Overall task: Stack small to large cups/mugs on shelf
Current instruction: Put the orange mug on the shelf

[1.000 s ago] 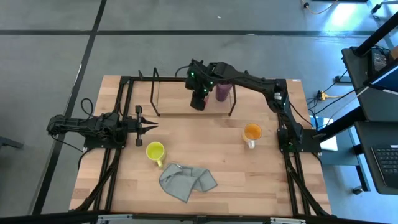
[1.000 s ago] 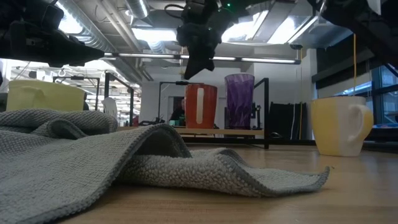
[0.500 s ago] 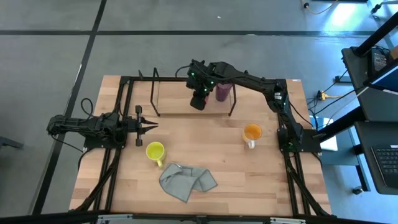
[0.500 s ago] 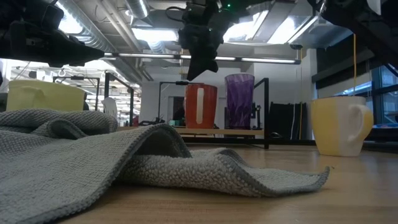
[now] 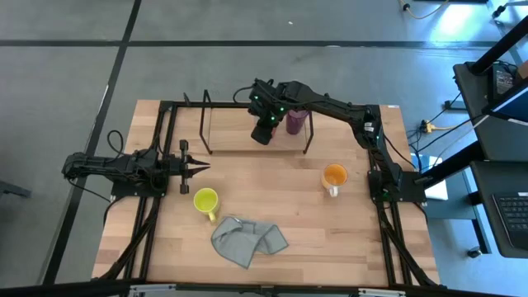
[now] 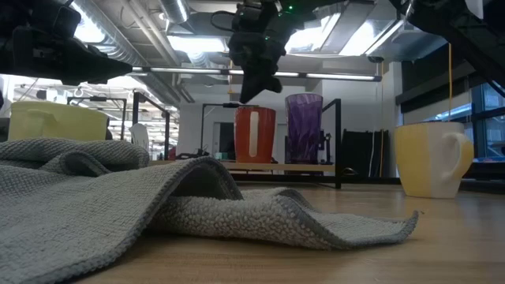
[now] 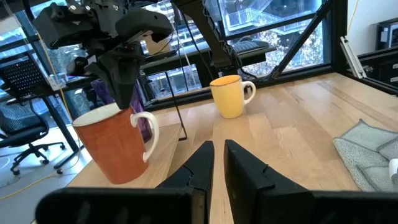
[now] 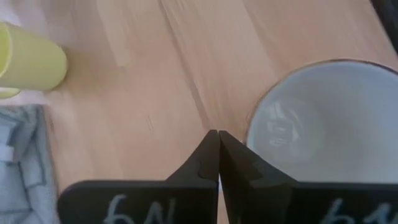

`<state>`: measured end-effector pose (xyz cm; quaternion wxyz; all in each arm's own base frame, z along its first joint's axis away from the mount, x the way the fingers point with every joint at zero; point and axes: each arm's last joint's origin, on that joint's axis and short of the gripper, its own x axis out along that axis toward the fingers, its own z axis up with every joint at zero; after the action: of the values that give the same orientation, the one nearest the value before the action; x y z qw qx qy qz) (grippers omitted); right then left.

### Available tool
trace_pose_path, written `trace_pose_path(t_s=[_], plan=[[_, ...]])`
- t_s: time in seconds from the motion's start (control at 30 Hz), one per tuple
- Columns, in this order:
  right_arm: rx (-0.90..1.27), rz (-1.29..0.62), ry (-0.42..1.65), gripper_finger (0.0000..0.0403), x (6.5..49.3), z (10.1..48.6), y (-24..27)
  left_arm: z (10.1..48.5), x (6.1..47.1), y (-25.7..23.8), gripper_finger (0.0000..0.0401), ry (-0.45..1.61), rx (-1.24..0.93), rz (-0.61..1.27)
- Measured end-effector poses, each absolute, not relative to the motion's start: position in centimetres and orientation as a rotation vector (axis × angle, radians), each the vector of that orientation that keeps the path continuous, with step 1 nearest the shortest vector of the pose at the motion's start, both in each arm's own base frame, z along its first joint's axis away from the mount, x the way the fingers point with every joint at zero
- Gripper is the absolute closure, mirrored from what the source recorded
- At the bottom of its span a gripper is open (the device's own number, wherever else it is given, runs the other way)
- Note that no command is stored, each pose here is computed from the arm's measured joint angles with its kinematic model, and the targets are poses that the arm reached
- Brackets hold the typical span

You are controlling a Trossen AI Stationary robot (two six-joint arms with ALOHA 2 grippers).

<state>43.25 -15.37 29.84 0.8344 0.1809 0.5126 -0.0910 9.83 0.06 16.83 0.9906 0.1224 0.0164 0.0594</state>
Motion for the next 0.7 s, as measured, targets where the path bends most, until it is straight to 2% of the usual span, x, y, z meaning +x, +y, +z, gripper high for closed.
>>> trace_pose_path(t_s=[0.7], plan=[[0.351,-0.254,1.109,0.0398,43.07,29.75,-15.51,16.83,9.83,0.07,0.0368,0.033,0.245,0.12]])
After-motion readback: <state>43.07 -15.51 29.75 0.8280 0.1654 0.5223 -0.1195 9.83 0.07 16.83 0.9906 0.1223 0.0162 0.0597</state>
